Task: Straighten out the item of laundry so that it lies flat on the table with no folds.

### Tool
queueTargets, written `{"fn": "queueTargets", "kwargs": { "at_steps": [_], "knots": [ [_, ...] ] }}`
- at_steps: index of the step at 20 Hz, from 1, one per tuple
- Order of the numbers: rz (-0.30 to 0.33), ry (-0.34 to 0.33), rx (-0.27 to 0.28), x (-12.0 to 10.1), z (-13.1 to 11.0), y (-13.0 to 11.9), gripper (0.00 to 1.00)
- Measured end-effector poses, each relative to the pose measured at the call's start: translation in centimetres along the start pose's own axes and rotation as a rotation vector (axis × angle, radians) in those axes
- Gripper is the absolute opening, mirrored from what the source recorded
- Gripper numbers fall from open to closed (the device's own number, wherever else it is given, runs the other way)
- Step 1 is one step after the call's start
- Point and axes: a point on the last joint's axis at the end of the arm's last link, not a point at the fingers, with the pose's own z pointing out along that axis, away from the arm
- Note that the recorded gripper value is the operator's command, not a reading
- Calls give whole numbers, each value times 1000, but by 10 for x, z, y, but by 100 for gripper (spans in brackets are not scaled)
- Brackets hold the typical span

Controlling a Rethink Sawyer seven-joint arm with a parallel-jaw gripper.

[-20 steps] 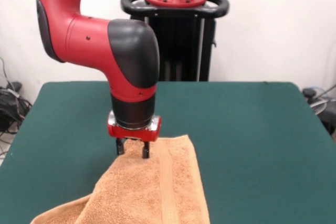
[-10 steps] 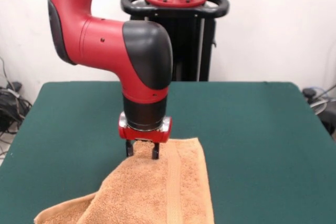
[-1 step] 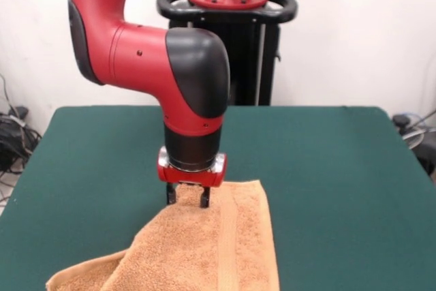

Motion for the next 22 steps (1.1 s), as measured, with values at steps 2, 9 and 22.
{"fn": "queueTargets", "kwargs": {
  "at_steps": [2,9,22],
  "knots": [
    [-1,-1,4,-1,0,2,100],
    [1,7,24,-5,0,8,100],
    [24,28,31,-22,-2,26,100]
  ]
}}
